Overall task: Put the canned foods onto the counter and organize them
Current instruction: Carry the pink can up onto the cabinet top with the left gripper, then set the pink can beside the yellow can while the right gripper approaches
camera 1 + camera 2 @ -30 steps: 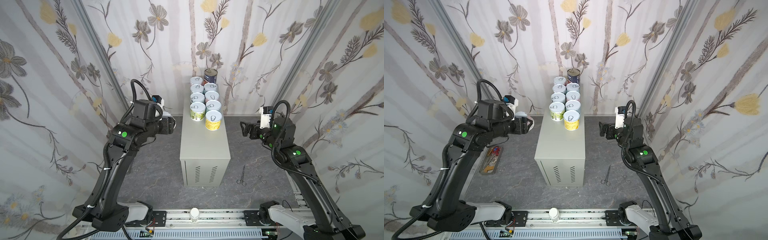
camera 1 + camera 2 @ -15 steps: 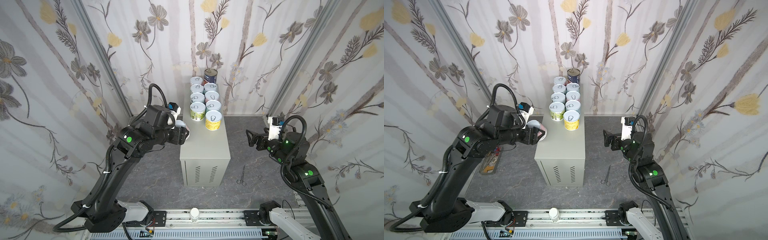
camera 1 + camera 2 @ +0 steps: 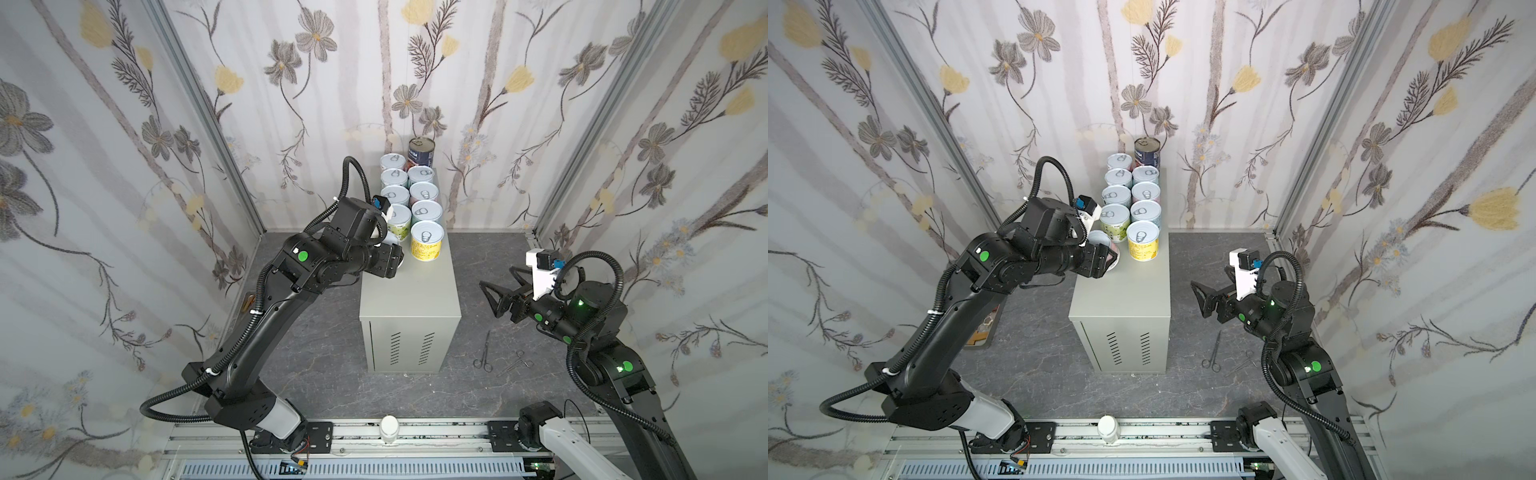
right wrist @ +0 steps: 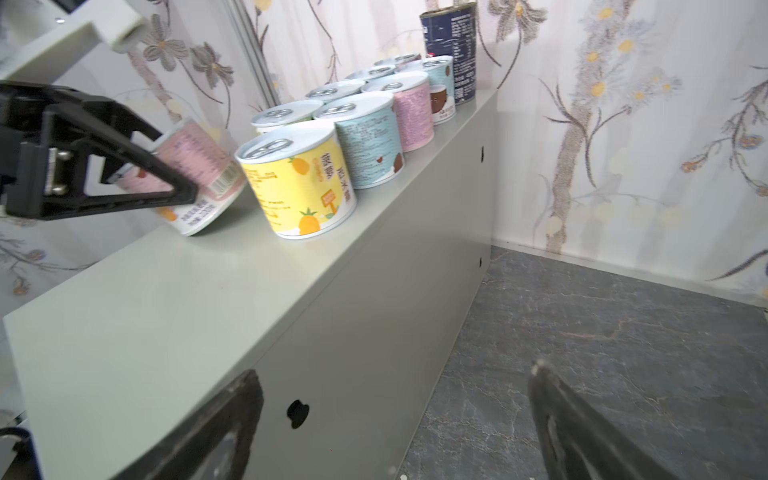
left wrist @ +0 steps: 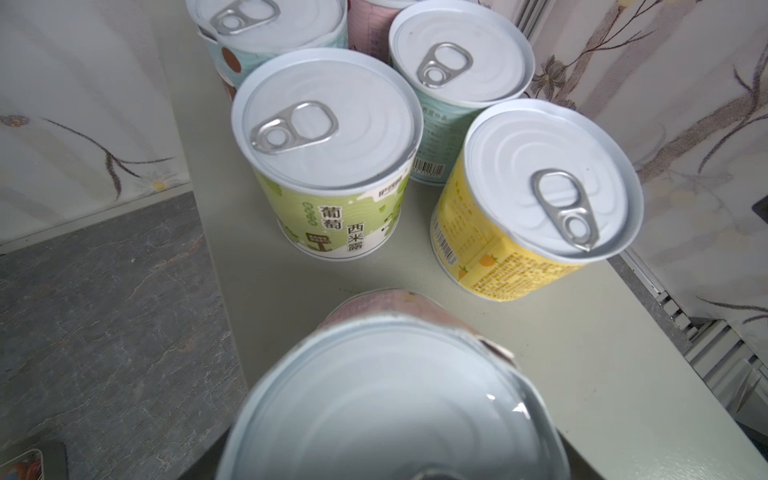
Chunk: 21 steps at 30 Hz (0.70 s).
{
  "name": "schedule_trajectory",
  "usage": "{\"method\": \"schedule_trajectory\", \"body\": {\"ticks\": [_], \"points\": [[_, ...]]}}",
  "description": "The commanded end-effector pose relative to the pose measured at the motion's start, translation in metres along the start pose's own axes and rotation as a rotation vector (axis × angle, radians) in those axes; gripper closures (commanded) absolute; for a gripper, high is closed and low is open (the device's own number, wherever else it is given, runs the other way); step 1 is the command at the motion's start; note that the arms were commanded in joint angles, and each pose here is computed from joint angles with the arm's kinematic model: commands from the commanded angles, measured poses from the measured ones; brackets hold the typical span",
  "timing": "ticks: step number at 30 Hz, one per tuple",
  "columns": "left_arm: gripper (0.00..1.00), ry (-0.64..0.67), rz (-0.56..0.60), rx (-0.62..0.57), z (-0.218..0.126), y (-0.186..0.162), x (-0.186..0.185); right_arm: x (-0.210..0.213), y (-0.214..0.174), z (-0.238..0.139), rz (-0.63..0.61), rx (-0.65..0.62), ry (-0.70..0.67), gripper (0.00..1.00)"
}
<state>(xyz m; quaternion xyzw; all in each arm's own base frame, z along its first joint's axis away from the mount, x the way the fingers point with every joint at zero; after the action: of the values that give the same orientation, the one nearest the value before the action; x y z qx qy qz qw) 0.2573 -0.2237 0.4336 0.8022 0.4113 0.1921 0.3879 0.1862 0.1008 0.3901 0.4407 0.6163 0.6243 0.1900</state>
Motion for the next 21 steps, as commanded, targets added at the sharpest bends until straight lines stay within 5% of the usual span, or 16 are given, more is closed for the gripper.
{"method": "schedule_trajectory", "body": {"ticks": [1, 12, 21], "points": [[0.22, 0.041, -0.006, 0.006, 0.002, 0.002, 0.004, 0.014, 0.004, -0.003, -0.058, -0.017, 0.078, 0.00], [0.12, -0.026, -0.013, -0.104, -0.009, 0.021, -0.003, 0.039, -0.005, 0.023, -0.082, 0.022, 0.151, 0.00], [0.05, 0.051, -0.006, -0.269, -0.075, 0.016, 0.014, 0.061, -0.007, 0.040, -0.050, -0.019, 0.159, 0.00]]}}
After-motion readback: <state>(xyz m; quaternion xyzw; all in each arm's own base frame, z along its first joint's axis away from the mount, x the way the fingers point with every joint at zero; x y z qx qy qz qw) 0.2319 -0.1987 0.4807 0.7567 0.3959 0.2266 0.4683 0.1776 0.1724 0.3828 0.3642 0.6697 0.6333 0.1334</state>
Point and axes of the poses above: each gripper's point midway between its finger pads, its own z axis out along the fingers, its own x axis along the line the jaws close on, y = z × x, the point moved 6 cm from there along -z, back along the fingers, and after that the axes turned 9 degrees about z, right-handed, at the moved point
